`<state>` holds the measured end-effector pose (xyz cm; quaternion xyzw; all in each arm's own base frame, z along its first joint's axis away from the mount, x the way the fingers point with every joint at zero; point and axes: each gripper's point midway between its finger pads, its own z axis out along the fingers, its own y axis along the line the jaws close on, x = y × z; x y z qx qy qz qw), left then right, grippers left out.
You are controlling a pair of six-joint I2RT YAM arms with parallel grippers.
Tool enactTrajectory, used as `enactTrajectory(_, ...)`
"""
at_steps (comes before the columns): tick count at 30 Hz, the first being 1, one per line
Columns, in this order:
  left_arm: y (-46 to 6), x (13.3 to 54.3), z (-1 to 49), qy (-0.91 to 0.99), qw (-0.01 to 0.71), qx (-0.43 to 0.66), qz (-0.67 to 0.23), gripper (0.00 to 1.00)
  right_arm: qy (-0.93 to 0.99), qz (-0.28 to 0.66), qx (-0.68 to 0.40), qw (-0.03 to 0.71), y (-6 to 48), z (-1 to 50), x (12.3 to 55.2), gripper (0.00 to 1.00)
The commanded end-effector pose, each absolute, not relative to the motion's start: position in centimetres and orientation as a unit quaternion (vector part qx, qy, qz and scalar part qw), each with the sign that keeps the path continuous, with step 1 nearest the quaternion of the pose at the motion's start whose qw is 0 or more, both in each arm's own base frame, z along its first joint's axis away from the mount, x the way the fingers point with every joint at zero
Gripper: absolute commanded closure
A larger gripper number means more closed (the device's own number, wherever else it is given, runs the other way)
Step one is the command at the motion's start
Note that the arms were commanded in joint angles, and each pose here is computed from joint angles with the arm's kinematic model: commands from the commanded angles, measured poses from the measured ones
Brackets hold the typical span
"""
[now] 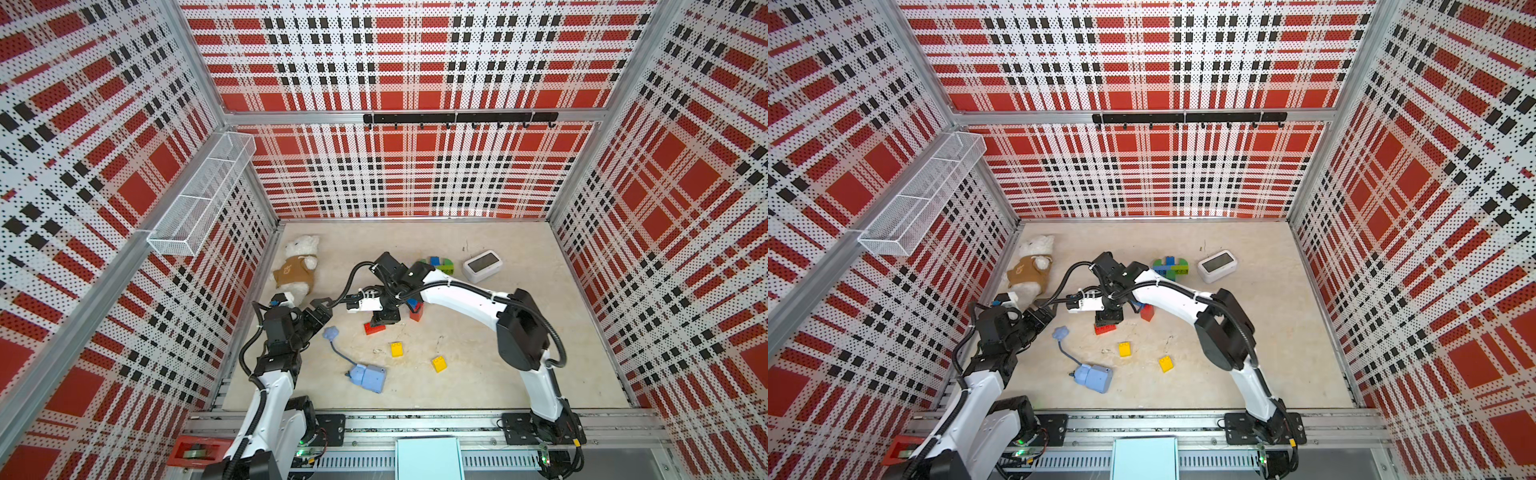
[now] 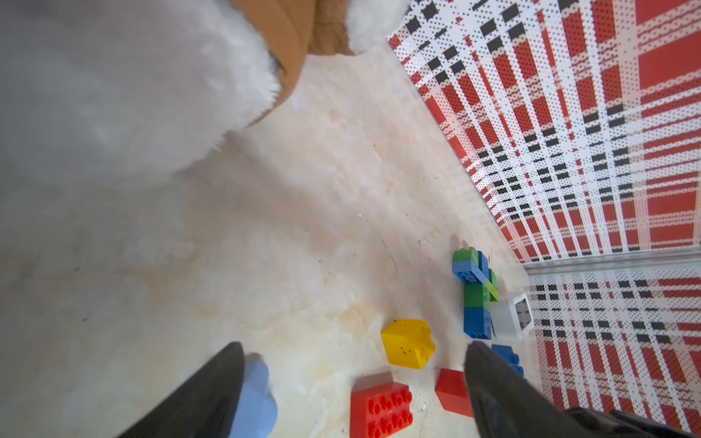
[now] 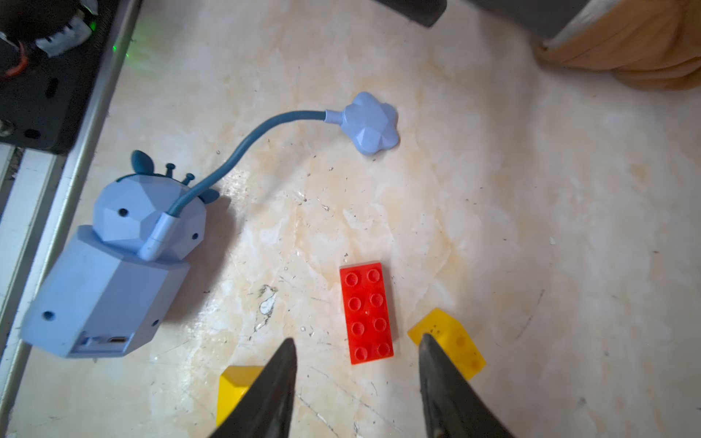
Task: Assemble a fork with lego
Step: Pick up the lego brick from the center of the board.
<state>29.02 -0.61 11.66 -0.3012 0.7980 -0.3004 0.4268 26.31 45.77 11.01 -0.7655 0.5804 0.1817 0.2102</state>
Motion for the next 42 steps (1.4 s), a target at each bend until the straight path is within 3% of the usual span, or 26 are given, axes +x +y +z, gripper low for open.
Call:
enactTrajectory(1,-0.8,29.1,12.2,0.784,0.422,-0.303,-0.339,0.07,0.550,0.171,-0.802,0.160,45.1,10.0,25.3,0.47)
enactTrajectory(22,-0.4,29.2,12.3,0.781,0.422,-0.302,-0.348,0.08,0.576,0.123,-0.800,0.116,47.3,4.7,26.8,0.42)
enactTrajectory(34,-0.5,29.3,12.4,0.781,0.423,-0.300,-0.349,0.09,0.580,0.111,-0.802,0.092,46.8,3.3,26.7,0.62)
enactTrajectory(42,-0.5,29.2,12.4,0.781,0.423,-0.299,-0.350,0.09,0.584,0.101,-0.801,0.087,46.6,2.8,26.9,0.66)
